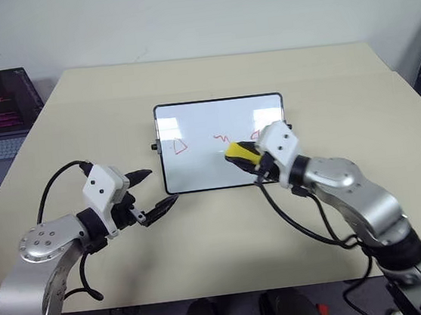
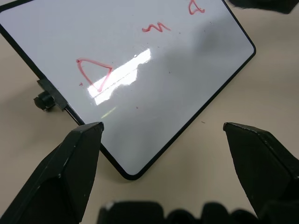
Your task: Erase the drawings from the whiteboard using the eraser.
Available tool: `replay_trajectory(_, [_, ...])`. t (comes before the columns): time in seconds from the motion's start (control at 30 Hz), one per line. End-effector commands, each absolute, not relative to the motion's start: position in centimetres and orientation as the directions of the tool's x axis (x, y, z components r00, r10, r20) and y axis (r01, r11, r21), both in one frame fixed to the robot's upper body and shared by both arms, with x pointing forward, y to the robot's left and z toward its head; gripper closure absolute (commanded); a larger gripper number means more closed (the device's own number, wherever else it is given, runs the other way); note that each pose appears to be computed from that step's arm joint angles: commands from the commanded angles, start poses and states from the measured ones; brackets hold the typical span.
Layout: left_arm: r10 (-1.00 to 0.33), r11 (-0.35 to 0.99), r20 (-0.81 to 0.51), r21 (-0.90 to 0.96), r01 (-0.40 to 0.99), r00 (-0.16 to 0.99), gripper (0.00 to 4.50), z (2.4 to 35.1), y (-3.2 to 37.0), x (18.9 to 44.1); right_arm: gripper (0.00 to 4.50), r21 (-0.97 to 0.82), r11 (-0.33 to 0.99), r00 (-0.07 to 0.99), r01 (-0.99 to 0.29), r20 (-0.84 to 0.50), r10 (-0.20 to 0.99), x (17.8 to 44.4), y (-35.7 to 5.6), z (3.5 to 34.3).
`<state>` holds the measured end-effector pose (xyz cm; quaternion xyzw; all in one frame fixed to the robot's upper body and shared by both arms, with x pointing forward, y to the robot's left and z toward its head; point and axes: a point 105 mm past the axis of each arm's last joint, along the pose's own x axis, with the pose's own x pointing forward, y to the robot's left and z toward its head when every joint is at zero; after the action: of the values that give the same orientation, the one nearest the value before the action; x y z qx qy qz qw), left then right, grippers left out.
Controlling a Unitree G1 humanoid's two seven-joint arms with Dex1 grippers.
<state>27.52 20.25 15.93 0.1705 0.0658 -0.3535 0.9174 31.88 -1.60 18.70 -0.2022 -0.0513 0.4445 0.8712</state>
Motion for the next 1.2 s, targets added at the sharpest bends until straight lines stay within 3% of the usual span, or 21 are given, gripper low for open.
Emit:
replay_trajectory(0.03, [-0.611,0.681,-0.256,0.311,0.663,0.749,0.0,16.7,21.3,27.3,3.44,-0.501,0.43,0.543,-0.751,-0.098,0.834,32.7,1.1,19.5])
replay_trajectory(0.27, [-0.547,0.718,-0.258,0.345,0.604,0.797,0.0,17.2,23.1,28.3,3.44,-0.628,0.344,0.507,-0.698,-0.094,0.857,34.7,5.8,21.5])
replay_trajectory(0.5, [-0.577,0.695,-0.264,0.339,0.634,0.773,0.0,17.0,22.4,28.4,3.44,-0.696,0.338,0.53,-0.633,-0.072,0.845,36.6,9.0,22.6])
replay_trajectory(0.7, [-0.586,0.683,-0.267,0.345,0.644,0.765,0.0,17.0,22.2,28.5,3.44,-0.711,0.282,0.565,-0.644,-0.195,0.801,38.9,9.3,19.9])
replay_trajectory(0.9, [-0.598,0.674,-0.266,0.345,0.653,0.756,0.0,16.9,21.9,28.4,3.44,-0.661,0.113,0.472,-0.742,-0.395,0.788,38.2,8.5,16.1])
replay_trajectory(0.97, [-0.6,0.672,-0.265,0.345,0.655,0.755,0.0,16.9,21.8,28.4,3.44,-0.686,0.122,0.495,-0.717,-0.378,0.782,38.5,8.4,16.4])
replay_trajectory(1.2, [-0.612,0.662,-0.268,0.341,0.668,0.744,0.0,16.7,21.6,28.4,3.44,-0.818,0.293,0.652,-0.495,-0.126,0.747,41.0,8.2,21.4])
